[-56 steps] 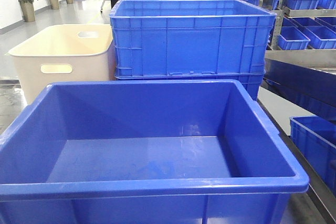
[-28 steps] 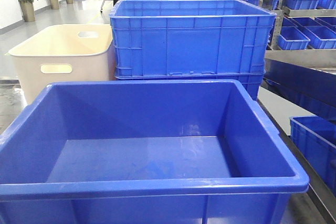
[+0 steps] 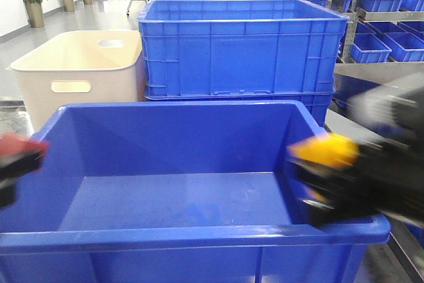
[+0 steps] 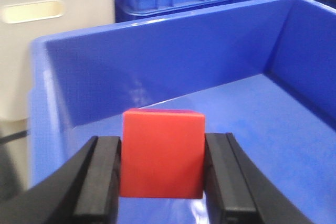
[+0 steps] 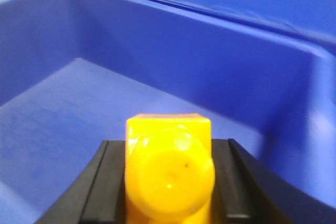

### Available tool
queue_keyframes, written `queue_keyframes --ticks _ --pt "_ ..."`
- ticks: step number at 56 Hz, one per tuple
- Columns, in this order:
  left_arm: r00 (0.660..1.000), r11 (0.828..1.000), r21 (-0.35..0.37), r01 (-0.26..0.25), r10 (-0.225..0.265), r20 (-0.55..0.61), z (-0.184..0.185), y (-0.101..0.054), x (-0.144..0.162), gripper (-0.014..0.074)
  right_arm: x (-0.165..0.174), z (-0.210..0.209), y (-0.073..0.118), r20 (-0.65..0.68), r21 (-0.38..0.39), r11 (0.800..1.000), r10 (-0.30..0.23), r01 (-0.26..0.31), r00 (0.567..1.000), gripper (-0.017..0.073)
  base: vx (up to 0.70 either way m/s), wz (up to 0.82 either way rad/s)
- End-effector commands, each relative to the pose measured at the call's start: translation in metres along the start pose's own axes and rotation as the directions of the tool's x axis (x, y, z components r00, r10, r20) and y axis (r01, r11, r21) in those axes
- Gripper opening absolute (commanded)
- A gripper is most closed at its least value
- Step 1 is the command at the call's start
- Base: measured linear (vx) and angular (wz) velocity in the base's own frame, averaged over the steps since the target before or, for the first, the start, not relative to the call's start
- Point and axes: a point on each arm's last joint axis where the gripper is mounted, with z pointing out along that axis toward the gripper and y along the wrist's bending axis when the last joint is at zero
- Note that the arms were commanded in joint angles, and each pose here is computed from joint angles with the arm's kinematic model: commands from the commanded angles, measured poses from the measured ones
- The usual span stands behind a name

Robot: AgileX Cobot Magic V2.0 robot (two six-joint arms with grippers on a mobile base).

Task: Pick red and yellow blocks into blue bin
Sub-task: 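Open both grippers to drop the red cube and yellow brick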

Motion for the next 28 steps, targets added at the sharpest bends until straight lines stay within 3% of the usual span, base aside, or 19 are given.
queue_keyframes --ticks 1,7,11,20,28 --pt "0.993 1.000 0.013 0.021 -0.023 0.112 0.014 0.005 -0.035 0.0011 -0.036 0.032 0.001 0.107 0.002 0.998 -0.064 0.064 0.992 0.0002 0.00 0.00" --pt "0.994 0.998 0.067 0.002 -0.010 0.110 0.038 0.009 -0.050 0.0071 -0.048 0.072 0.002 0.069 -0.021 0.998 -0.060 0.062 0.996 0.0064 0.00 0.00" --pt "0.996 0.994 0.105 -0.004 -0.005 0.092 0.050 0.010 -0.057 0.0158 -0.054 0.092 0.002 0.037 -0.049 0.998 -0.031 0.033 0.999 0.0163 0.00 0.00" --pt "0.998 0.989 0.145 -0.010 0.000 0.067 0.065 0.012 -0.063 0.0417 -0.070 0.107 0.003 0.023 -0.086 0.996 -0.001 0.002 1.000 0.0489 0.00 0.00" --pt "0.996 0.993 0.119 -0.014 0.004 0.087 0.063 0.014 -0.065 0.0598 -0.079 0.100 0.001 0.073 -0.067 0.998 -0.006 0.011 0.997 0.0695 0.00 0.00"
